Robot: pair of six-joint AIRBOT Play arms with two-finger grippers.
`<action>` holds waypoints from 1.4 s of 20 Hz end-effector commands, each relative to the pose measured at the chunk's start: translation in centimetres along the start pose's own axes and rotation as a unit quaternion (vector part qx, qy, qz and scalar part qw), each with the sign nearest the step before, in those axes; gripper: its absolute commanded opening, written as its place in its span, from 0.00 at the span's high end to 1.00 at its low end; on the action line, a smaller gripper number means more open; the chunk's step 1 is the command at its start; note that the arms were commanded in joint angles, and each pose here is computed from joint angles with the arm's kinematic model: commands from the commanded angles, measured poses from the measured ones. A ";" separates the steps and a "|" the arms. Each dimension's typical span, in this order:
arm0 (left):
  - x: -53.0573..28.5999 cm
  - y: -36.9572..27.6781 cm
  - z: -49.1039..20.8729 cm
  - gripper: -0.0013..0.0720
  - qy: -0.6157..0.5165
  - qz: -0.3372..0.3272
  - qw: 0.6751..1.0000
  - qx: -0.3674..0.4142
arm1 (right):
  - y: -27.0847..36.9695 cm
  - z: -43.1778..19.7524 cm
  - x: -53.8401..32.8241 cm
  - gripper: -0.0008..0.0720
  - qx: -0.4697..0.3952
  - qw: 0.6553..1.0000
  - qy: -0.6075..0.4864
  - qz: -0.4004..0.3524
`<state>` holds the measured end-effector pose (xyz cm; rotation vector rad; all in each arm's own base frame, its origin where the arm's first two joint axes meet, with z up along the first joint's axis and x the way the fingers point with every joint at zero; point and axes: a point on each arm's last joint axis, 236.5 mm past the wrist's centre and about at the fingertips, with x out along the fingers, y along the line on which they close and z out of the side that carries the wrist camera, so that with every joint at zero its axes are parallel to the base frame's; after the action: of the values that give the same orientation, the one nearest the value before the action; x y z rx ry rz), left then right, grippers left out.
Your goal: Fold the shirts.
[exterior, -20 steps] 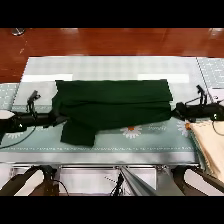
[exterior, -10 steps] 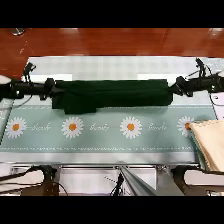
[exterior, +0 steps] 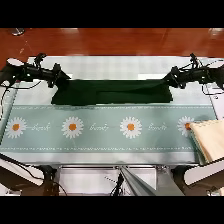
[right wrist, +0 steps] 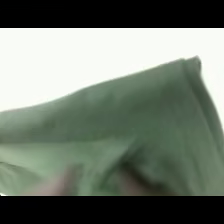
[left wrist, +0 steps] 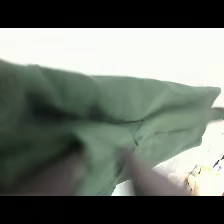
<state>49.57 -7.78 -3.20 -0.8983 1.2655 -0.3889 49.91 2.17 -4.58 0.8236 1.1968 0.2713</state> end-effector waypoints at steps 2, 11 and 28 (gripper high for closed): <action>-3.4 1.3 -2.0 0.02 0.081 0.031 0.995 0.047 | -0.5 1.1 -2.0 0.17 -0.016 1.000 0.004 0.011; -17.3 6.5 -1.9 0.02 -0.142 0.203 0.969 0.011 | -10.2 -1.9 -6.6 0.17 0.055 0.994 0.059 -0.075; -4.0 -2.0 -15.0 0.56 -0.083 0.133 0.974 0.163 | -0.2 -5.8 2.4 0.96 -0.008 0.990 0.136 0.019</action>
<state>35.14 -10.64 0.83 -0.4751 1.0960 -0.2683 46.32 4.60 -8.82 0.8232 1.4157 0.3767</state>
